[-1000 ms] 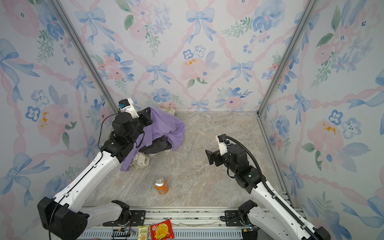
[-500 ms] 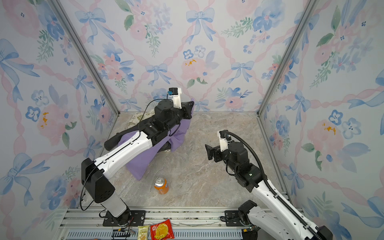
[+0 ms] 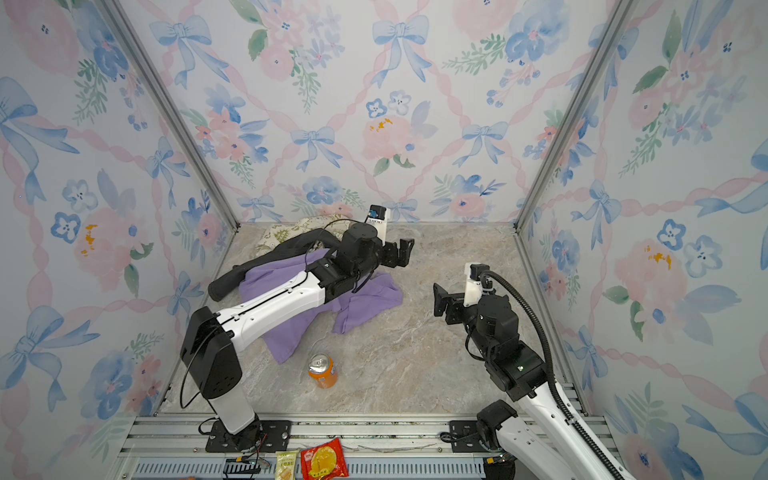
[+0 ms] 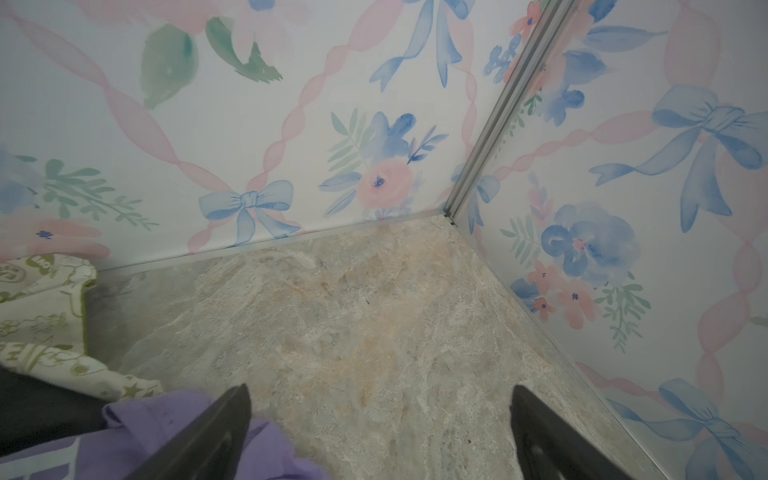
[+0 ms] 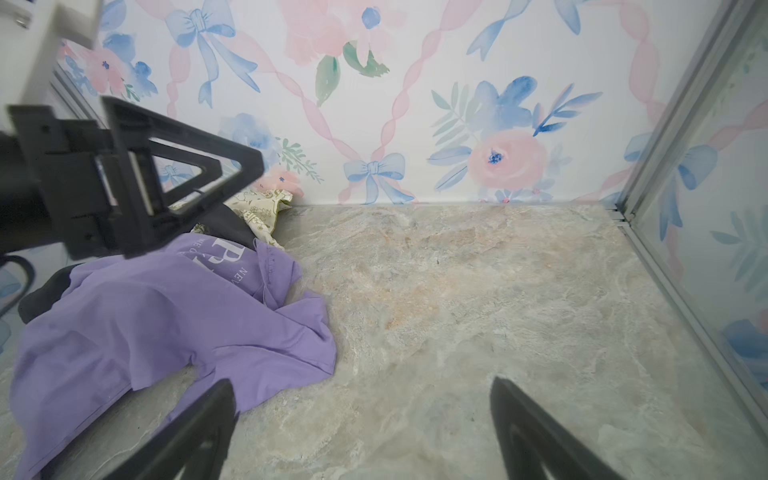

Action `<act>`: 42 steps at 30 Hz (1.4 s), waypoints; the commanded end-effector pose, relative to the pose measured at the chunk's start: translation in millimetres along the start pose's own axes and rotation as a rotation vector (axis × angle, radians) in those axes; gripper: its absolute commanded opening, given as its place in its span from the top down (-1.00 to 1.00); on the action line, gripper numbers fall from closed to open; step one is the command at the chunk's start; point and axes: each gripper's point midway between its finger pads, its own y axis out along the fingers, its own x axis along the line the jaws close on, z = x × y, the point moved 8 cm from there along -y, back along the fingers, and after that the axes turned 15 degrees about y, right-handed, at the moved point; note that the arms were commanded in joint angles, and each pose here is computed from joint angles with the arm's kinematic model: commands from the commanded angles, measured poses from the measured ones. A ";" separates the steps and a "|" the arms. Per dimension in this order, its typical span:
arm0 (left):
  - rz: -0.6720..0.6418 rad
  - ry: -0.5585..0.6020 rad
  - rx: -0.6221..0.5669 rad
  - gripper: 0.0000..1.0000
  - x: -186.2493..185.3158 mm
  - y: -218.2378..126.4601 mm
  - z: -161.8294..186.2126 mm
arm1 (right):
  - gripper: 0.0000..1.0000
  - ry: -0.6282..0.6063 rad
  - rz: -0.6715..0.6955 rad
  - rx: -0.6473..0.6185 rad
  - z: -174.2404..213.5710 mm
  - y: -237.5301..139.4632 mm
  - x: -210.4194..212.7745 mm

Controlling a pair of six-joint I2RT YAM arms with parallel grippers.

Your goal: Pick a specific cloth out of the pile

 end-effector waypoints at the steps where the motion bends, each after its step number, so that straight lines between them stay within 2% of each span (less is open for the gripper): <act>1: -0.140 -0.098 -0.071 -0.96 41.0 -45.7 -10.0 | -0.94 0.026 -0.100 0.061 8.1 16.8 14.2; 7: -0.342 -0.253 -0.093 -0.96 107.5 -111.3 35.5 | -0.94 -0.058 -0.282 0.226 27.5 60.5 74.4; 10: -0.441 -0.277 -0.109 -0.96 127.3 -137.5 55.0 | -1.00 -0.113 -0.299 0.312 42.9 86.8 112.4; 12: -0.479 -0.285 -0.116 -0.96 135.4 -150.3 65.3 | -0.88 -0.110 -0.311 0.355 52.5 102.1 135.7; 17: -0.540 -0.267 -0.126 -0.96 149.6 -176.2 82.9 | -0.63 -0.077 -0.335 0.448 84.7 131.8 177.4; 22: -0.587 -0.230 -0.152 -0.96 157.4 -198.5 85.6 | -0.43 -0.050 -0.340 0.552 126.4 150.1 197.1; 24: -0.587 -0.204 -0.155 -0.96 156.8 -202.9 86.1 | -0.40 -0.061 -0.333 0.573 139.2 156.5 202.7; 27: -0.585 -0.147 -0.151 -0.96 156.2 -207.0 84.8 | -0.25 -0.043 -0.315 0.590 151.4 171.5 206.8; 28: -0.589 -0.127 -0.124 -0.96 156.4 -205.0 94.6 | -0.23 -0.043 -0.310 0.593 154.8 176.9 207.7; 32: -0.583 -0.077 -0.107 -0.96 155.3 -207.1 101.4 | 0.12 -0.036 -0.294 0.600 163.7 193.7 210.2; 37: -0.551 -0.020 -0.084 -0.96 152.3 -206.7 108.9 | 0.73 -0.025 -0.303 0.602 166.2 203.0 212.1; 39: -0.533 0.003 -0.084 -0.96 150.5 -208.0 110.0 | 0.79 -0.016 -0.317 0.579 159.5 202.4 213.0; 40: -0.531 0.012 -0.087 -0.96 150.0 -209.8 110.4 | 0.95 -0.014 -0.332 0.564 154.5 201.1 214.6; 42: -0.534 0.023 -0.092 -0.96 149.8 -213.0 113.0 | 1.00 -0.015 -0.361 0.535 143.4 198.1 218.5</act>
